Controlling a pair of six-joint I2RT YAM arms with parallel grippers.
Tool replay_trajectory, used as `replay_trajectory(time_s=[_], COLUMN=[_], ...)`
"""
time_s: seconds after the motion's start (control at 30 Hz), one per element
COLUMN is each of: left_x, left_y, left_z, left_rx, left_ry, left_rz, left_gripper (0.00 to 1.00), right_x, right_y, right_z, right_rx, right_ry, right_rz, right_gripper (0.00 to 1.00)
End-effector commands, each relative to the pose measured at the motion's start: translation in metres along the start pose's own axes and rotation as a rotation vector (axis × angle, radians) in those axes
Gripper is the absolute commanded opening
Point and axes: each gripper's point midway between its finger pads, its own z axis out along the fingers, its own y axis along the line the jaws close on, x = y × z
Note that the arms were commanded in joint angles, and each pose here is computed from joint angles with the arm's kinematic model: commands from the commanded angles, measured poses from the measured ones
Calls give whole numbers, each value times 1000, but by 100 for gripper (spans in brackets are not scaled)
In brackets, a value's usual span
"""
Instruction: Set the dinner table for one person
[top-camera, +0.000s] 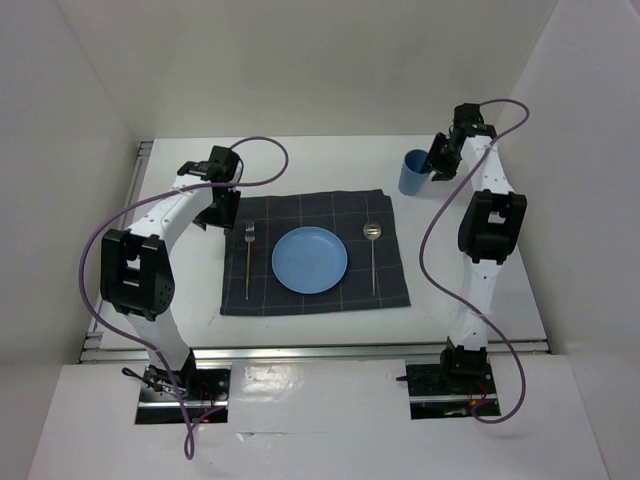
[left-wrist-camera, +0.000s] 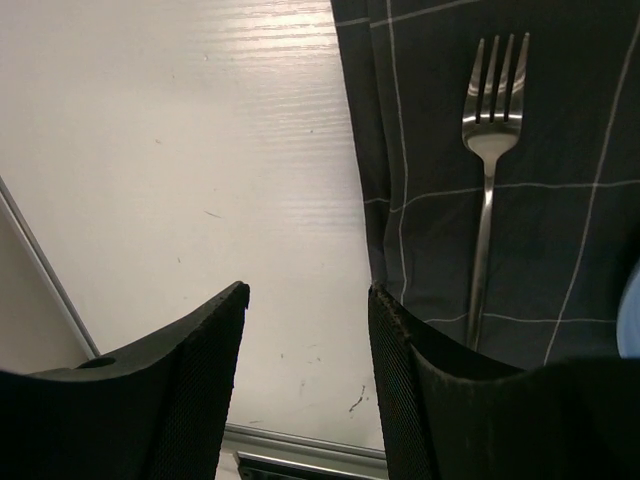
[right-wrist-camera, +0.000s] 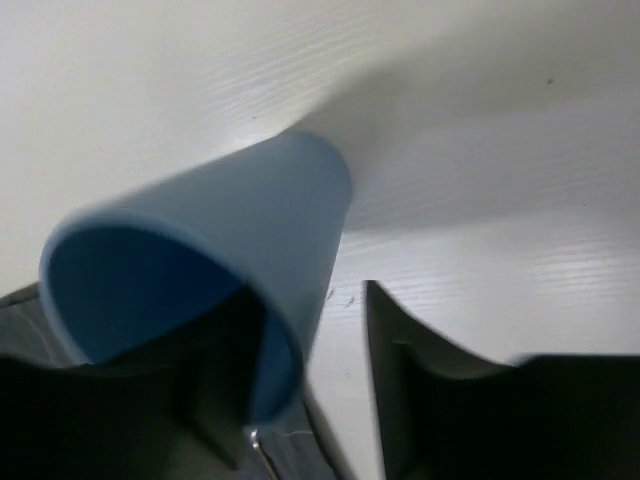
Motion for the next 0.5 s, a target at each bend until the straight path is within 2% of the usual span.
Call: replay_trajectory(time_s=[0.0,0.07,0.1,0.13,0.17,0.23,0.37,0.4,0.47], left_x=[1,0,0,0,0,0,3,3,4], left_y=[3,4,4,4,4,4,4,4,5], left_z=[8,6,6,6,6,6,8,8,11], left_rx=[8,8,8,8,8,8,7,7,-3], left_ry=[17,17,17,17,17,17,26,26,34], left_rz=[-12,-12,-12,-12,-12,-12,-10,-1,2], left_gripper=[59,59,59,59,59,59,59,59,58], right_x=[-27,-30,-30,-34,-31,-36,-16,3,22], right_y=[11,11,11,12,8,11,48,71,77], right_z=[-7,-2,-2,-9,-9,-32,-76,-78,-90], right_rx=[-18,-23,-23,-17,2,32,128,136,199], right_ry=[-95,-108,-108,-125,-115,-148,-185,-168,-147], right_rz=[-26,-28,-28,-30,-26,-43,-235,-301,-346], right_gripper=[45,31,14,4,0,0,0,0,0])
